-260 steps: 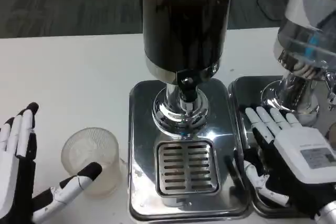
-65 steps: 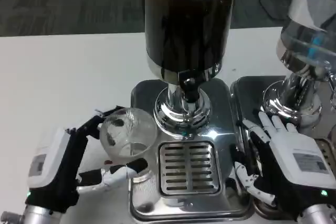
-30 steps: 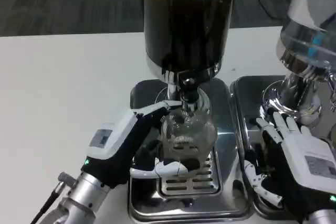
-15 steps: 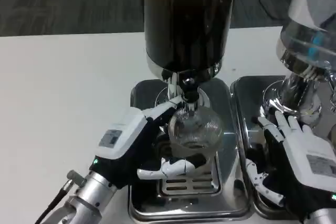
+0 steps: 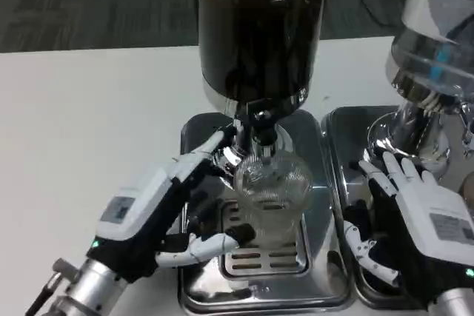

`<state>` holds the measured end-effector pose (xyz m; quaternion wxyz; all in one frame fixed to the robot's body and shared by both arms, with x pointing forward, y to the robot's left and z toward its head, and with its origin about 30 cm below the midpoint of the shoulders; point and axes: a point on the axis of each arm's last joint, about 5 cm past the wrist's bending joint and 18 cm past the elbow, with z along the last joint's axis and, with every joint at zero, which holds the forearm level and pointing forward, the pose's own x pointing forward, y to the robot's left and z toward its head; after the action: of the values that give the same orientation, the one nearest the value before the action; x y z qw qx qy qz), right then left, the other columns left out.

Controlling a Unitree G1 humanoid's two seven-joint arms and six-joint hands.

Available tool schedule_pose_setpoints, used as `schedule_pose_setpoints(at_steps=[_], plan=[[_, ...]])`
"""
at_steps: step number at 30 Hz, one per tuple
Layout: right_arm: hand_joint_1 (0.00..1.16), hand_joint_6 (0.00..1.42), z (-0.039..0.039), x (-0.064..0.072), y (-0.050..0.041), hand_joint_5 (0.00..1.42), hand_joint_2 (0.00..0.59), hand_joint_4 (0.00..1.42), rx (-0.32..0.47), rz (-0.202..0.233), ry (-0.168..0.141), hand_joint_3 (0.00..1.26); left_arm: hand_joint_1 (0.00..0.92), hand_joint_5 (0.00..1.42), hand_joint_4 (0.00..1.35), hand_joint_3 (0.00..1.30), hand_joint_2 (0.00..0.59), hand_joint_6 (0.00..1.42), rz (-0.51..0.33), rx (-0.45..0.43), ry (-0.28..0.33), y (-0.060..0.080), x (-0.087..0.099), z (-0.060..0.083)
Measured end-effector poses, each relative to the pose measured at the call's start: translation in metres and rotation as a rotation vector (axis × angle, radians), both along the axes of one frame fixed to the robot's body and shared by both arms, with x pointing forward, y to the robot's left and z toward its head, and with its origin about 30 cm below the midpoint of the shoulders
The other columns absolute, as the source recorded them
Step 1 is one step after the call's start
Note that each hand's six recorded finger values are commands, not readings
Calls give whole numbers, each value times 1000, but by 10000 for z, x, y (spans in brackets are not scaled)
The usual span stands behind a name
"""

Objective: Grasp the cup under the faucet to collect the drink, then remove the cup.

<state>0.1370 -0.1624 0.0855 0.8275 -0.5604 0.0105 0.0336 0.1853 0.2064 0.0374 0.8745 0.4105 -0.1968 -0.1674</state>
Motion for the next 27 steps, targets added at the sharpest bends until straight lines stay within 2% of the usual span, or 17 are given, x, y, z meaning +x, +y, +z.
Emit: schedule_pose_setpoints(at_steps=[3, 10, 12, 15, 17, 20, 23, 27], plan=[[413, 0, -4, 7, -3, 0, 511, 0, 0, 5, 1, 156, 165, 445, 232, 186, 89, 339, 50, -25, -7, 91, -56, 20], [414, 0, 2, 17, -16, 0, 512, 0, 9, 4, 0, 142, 171, 499, 289, 246, 99, 384, 80, -77, -47, 113, -109, 70], [415, 0, 8, 15, -33, 0, 512, 0, 3, 2, -3, 137, 104, 456, 256, 231, 93, 340, 102, -100, -71, 139, -134, 107], [416, 0, 14, -3, -58, 0, 512, 0, 6, -3, -2, 82, 75, 423, 230, 191, 94, 308, 140, -126, -103, 182, -165, 163], [417, 0, 33, -23, -85, 0, 512, 0, 1, -7, -10, 63, 10, 336, 125, 118, 99, 248, 163, -121, -122, 209, -189, 211], [417, 0, 64, -37, -129, 0, 512, 0, -32, 9, -23, 39, 0, 205, 5, 21, 94, 106, 196, -123, -164, 271, -207, 347], [418, 0, 71, -42, -163, 0, 512, 0, -70, 28, -23, 5, 0, 105, 0, 0, 80, 22, 197, -152, -203, 303, -181, 500], [415, 0, 60, -65, -187, 0, 524, 0, -98, 56, -25, 0, 0, 2, 0, 0, 111, 0, 165, -201, -209, 301, -171, 631]])
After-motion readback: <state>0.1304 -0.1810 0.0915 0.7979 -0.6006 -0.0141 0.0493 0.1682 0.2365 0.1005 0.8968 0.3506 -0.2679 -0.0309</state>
